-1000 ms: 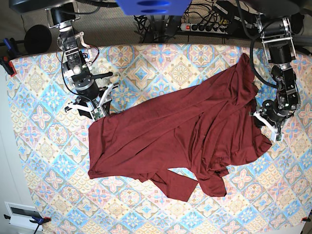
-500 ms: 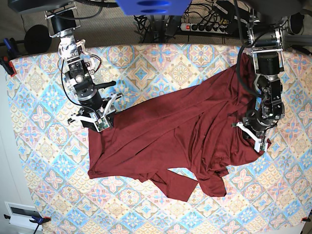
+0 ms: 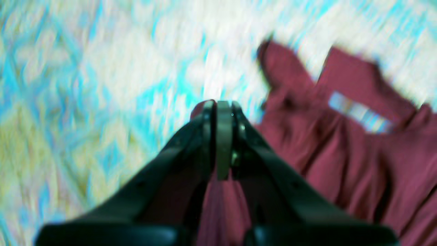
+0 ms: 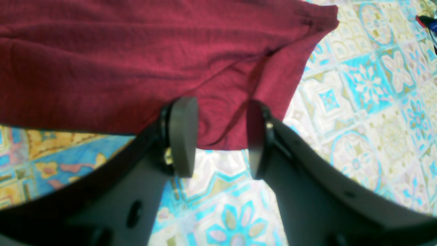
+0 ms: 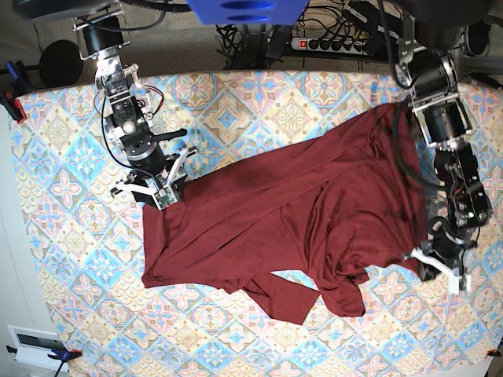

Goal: Layout the t-shirt on the table in an organized manner, then fold the t-shirt properly
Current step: 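Pull the grasped edge outward with the left gripper and release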

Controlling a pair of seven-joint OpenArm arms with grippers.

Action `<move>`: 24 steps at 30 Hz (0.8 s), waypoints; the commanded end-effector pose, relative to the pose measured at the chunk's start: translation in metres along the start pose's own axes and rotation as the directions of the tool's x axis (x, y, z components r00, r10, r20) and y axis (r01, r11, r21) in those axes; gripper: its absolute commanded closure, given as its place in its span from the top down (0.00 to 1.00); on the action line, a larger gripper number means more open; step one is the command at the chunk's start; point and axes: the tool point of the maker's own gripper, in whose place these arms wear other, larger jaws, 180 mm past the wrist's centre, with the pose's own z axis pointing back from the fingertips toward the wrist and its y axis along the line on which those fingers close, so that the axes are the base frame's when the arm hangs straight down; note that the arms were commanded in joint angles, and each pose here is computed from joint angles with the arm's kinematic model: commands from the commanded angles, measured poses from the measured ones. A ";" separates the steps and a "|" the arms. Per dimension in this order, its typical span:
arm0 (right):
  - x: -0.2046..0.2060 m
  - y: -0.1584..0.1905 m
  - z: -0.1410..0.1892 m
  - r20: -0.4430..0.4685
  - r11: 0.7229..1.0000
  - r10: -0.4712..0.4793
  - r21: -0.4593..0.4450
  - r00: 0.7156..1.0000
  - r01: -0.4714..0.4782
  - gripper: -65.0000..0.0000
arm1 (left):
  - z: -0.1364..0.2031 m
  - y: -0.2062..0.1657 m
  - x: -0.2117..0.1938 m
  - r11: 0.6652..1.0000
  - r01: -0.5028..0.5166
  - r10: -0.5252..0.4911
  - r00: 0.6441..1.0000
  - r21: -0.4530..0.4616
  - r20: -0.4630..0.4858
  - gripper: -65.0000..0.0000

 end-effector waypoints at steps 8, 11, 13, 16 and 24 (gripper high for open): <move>0.010 -0.009 0.000 0.038 1.000 0.006 -0.022 0.999 -0.005 0.35 | -0.008 0.084 0.085 0.986 -0.081 0.048 0.975 0.146 0.215 0.00; 0.013 -0.009 0.000 0.045 1.000 0.007 -0.021 0.999 -0.006 0.35 | -0.007 0.102 0.107 0.979 -0.118 0.068 0.959 0.169 0.275 0.00; 0.013 -0.008 0.001 0.045 1.000 0.007 -0.020 0.999 -0.006 0.35 | -0.004 0.119 0.125 0.964 -0.102 0.026 0.955 0.247 0.295 0.04; 0.013 -0.007 0.001 0.045 1.000 0.007 -0.018 0.999 -0.007 0.35 | 0.003 0.137 0.135 0.916 -0.102 -0.020 0.954 0.388 0.299 0.20; 0.012 -0.005 0.002 0.043 1.000 0.007 -0.013 0.999 -0.006 0.35 | 0.011 0.122 0.066 0.893 0.104 -0.192 0.968 0.438 0.160 0.53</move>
